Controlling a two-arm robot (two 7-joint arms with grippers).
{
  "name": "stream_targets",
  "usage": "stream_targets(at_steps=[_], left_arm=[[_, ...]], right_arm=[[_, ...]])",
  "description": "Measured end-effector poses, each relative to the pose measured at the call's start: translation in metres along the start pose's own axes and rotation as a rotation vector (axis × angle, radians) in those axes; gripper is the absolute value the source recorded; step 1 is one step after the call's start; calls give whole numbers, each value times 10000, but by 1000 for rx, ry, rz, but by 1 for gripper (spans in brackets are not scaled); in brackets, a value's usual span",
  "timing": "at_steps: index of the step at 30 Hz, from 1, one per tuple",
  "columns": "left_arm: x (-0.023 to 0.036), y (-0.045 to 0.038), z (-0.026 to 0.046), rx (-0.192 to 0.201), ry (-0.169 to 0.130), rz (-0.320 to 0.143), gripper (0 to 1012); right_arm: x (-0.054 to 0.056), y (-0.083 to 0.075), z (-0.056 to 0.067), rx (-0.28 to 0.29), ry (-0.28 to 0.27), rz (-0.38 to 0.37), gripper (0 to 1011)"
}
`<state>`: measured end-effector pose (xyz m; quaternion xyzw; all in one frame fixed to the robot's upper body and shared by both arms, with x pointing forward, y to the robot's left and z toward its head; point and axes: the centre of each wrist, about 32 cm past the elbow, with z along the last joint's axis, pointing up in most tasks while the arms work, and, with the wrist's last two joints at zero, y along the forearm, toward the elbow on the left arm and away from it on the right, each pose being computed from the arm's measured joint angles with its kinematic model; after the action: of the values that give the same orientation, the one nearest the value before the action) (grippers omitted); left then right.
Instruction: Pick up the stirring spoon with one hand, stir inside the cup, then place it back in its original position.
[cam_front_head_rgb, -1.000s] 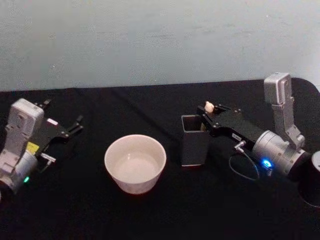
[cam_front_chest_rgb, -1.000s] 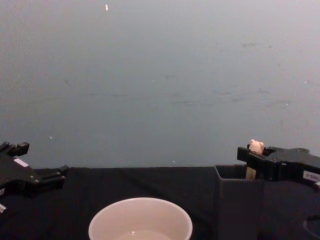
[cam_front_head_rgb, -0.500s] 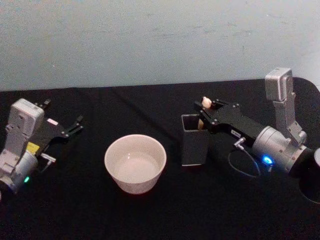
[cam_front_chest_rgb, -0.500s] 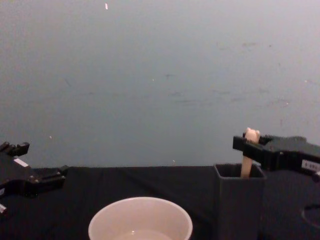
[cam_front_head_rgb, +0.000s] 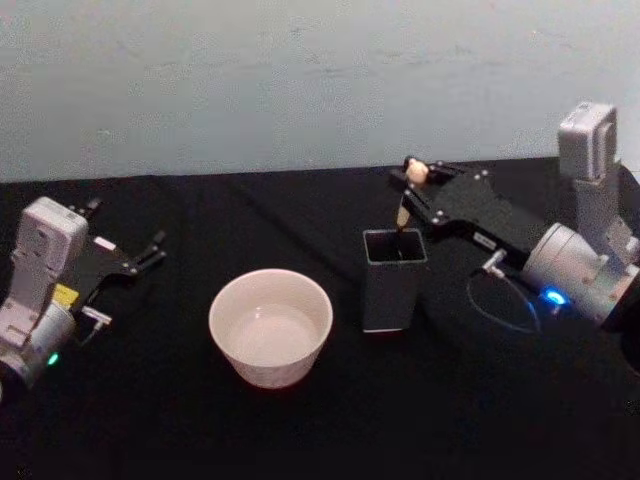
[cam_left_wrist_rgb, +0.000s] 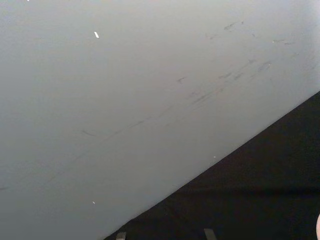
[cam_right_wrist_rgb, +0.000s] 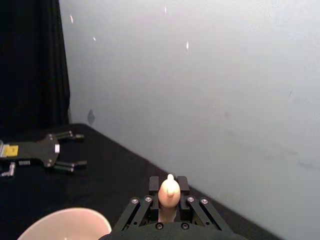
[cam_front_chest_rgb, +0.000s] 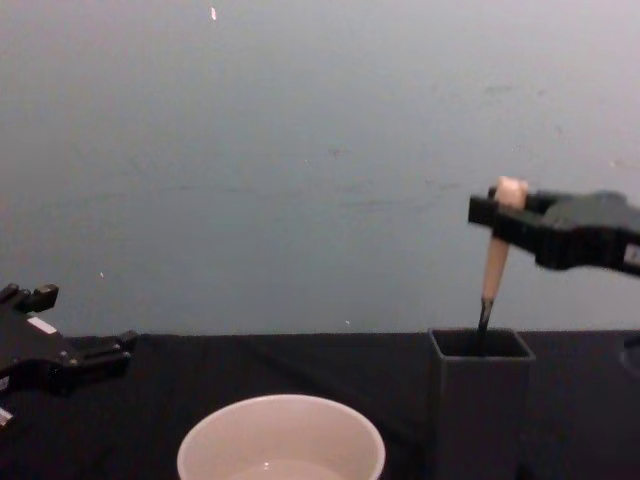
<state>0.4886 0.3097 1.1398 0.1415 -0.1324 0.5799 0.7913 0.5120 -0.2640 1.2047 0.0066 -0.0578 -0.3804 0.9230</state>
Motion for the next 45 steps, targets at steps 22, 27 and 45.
stream_targets(at_steps=[22, 27, 45], left_arm=[[0, 0, 0, 0, 0, 0, 1001], [0, 0, 0, 0, 0, 0, 1001], [0, 0, 0, 0, 0, 0, 1001]], right_arm=[[33, 123, 289, 151, -73, 93, 213], [4, 260, 254, 163, -86, 178, 213], [-123, 731, -89, 118, -101, 401, 213]])
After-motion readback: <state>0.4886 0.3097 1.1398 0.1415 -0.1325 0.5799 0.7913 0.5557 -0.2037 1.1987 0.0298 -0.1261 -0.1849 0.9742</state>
